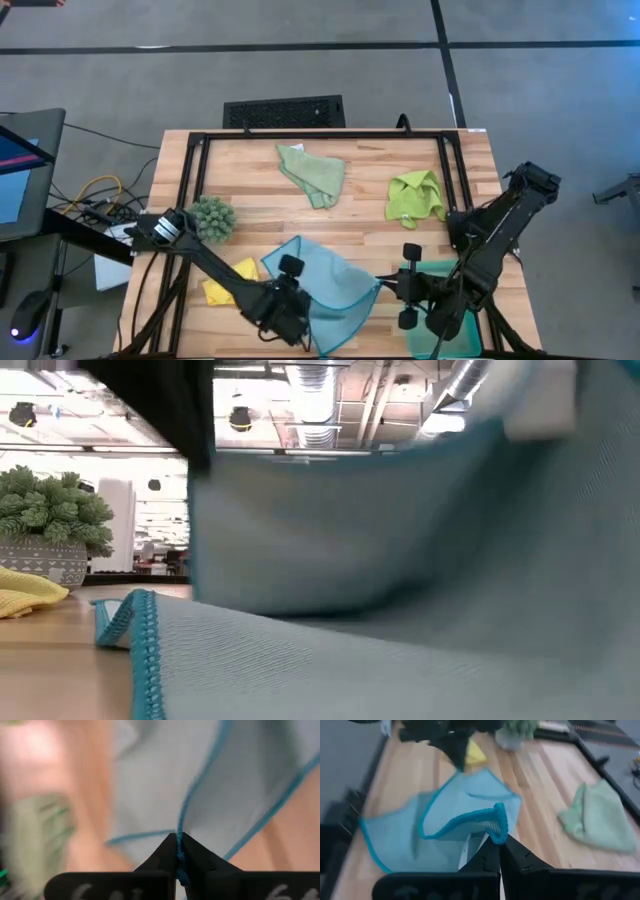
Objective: Fold microfiber towels
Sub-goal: Fold the blue microfiber cloth
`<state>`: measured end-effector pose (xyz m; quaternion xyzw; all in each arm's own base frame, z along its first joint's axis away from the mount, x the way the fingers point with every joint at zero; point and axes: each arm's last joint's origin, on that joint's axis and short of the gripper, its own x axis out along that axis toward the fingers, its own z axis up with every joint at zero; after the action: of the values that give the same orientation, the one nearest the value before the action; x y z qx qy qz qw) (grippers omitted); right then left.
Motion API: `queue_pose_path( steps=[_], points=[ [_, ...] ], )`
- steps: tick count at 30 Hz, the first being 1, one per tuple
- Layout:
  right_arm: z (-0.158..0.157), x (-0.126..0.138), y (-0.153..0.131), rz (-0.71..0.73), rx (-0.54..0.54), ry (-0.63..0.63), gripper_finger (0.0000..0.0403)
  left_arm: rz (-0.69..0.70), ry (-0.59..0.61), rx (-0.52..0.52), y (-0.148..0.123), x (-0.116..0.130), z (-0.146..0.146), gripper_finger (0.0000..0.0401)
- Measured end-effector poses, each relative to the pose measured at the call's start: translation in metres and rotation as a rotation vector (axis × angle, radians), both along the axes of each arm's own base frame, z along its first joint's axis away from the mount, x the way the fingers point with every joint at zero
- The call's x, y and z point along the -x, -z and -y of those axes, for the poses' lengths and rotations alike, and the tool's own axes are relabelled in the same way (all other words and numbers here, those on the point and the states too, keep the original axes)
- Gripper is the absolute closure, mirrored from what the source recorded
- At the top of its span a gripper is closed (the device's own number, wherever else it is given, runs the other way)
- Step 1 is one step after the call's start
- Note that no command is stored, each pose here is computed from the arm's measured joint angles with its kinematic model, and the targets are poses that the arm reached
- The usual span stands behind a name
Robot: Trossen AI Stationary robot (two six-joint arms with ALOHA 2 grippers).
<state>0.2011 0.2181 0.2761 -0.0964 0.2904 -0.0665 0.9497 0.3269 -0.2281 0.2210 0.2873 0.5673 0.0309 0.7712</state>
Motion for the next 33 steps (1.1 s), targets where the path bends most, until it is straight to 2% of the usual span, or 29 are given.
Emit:
queue_pose_path(
  steps=[3, 5, 9, 12, 15, 17, 20, 23, 26, 33],
  points=[
    [-0.002, -0.001, -0.033, 0.058, -0.008, -0.049, 0.0387, 0.058, -0.064, -0.093, -0.044, 0.018, 0.011, 0.0399],
    [-0.003, -0.001, -0.055, 0.092, -0.012, -0.081, 0.0386, 0.125, -0.094, -0.102, -0.075, 0.033, 0.021, 0.04],
    [-0.004, 0.0, -0.102, 0.153, -0.137, -0.15, 0.0387, 0.33, -0.061, 0.048, -0.133, 0.057, 0.045, 0.04],
    [-0.003, 0.002, -0.134, 0.211, -0.189, -0.207, 0.0386, 0.51, -0.091, 0.171, -0.175, 0.075, 0.05, 0.04],
    [0.0, 0.004, -0.155, 0.257, -0.203, -0.234, 0.0386, 0.648, -0.085, 0.2, -0.196, 0.095, 0.045, 0.0401],
    [0.003, 0.005, -0.161, 0.268, -0.194, -0.236, 0.0387, 0.675, -0.144, 0.226, -0.205, 0.104, 0.033, 0.0401],
    [0.012, 0.004, -0.158, 0.228, -0.173, -0.203, 0.039, 0.723, -0.223, 0.223, -0.209, 0.106, 0.012, 0.0401],
    [0.025, -0.004, -0.136, 0.126, -0.153, -0.095, 0.0389, 0.692, -0.279, 0.169, -0.198, 0.096, -0.005, 0.0401],
    [0.039, -0.015, -0.101, 0.012, -0.125, 0.036, 0.0387, 0.569, -0.325, 0.101, -0.172, 0.083, -0.024, 0.0401],
    [0.087, -0.03, -0.019, -0.172, -0.032, 0.308, 0.0389, 0.381, -0.432, -0.163, -0.1, 0.058, -0.07, 0.0401]
  ],
)
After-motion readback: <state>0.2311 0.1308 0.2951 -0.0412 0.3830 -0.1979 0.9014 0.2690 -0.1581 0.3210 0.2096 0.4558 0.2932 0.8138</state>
